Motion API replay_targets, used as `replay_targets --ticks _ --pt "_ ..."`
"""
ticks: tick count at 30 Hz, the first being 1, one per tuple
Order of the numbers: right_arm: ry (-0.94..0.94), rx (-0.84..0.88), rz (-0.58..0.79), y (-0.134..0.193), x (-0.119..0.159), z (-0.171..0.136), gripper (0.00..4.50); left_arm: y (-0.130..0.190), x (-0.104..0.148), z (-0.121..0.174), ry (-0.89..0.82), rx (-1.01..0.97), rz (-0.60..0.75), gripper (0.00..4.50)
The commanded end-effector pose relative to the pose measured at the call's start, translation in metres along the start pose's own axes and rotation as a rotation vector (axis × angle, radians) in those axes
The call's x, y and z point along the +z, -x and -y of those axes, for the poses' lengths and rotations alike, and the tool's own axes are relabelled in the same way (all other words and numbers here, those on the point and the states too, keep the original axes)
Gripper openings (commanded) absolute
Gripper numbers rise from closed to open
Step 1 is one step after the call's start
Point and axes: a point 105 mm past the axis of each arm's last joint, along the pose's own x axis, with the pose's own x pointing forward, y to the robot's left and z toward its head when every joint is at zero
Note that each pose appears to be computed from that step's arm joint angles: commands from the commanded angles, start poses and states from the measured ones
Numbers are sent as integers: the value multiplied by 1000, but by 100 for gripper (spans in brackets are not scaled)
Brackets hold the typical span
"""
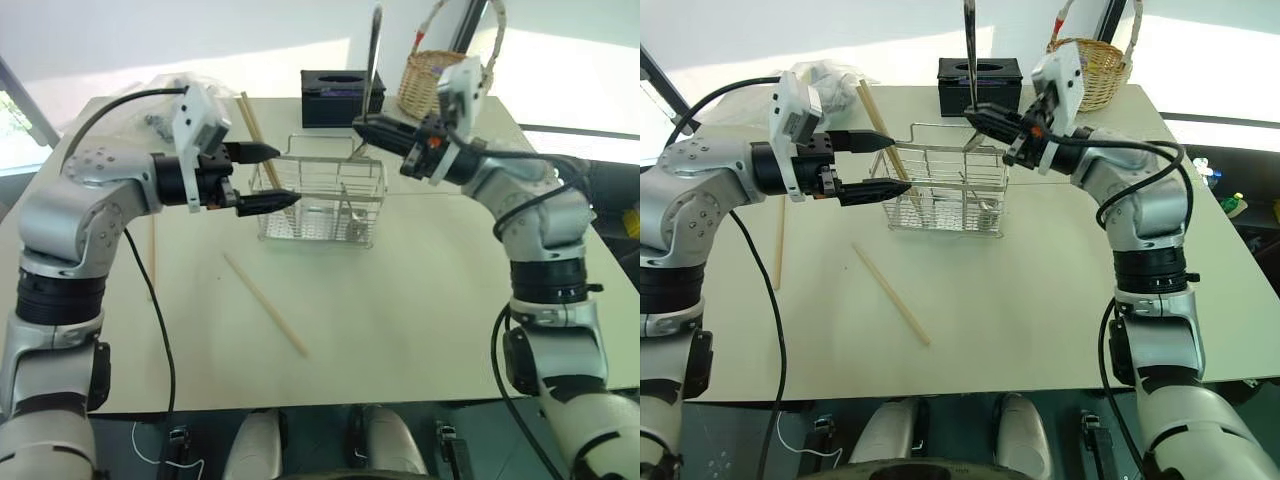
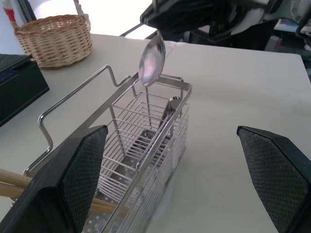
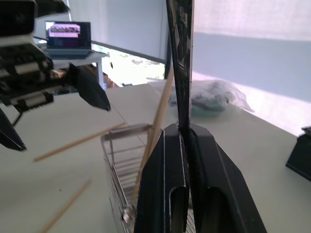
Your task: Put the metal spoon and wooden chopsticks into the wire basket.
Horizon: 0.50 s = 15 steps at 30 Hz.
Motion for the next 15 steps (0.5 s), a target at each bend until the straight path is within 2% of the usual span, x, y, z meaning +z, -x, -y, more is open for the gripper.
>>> replay_targets --ticks 1,4,11,15 --pt "43 -41 -5 0 -4 6 3 9 21 1 -68 21 37 450" --pt "30 -43 -31 1 -13 4 93 10 22 0 -70 33 38 450" --pt "64 -64 -34 4 -9 3 443 11 22 -3 -67 51 43 450" --pt "80 -81 28 12 21 9 443 16 24 -10 -62 104 54 450"
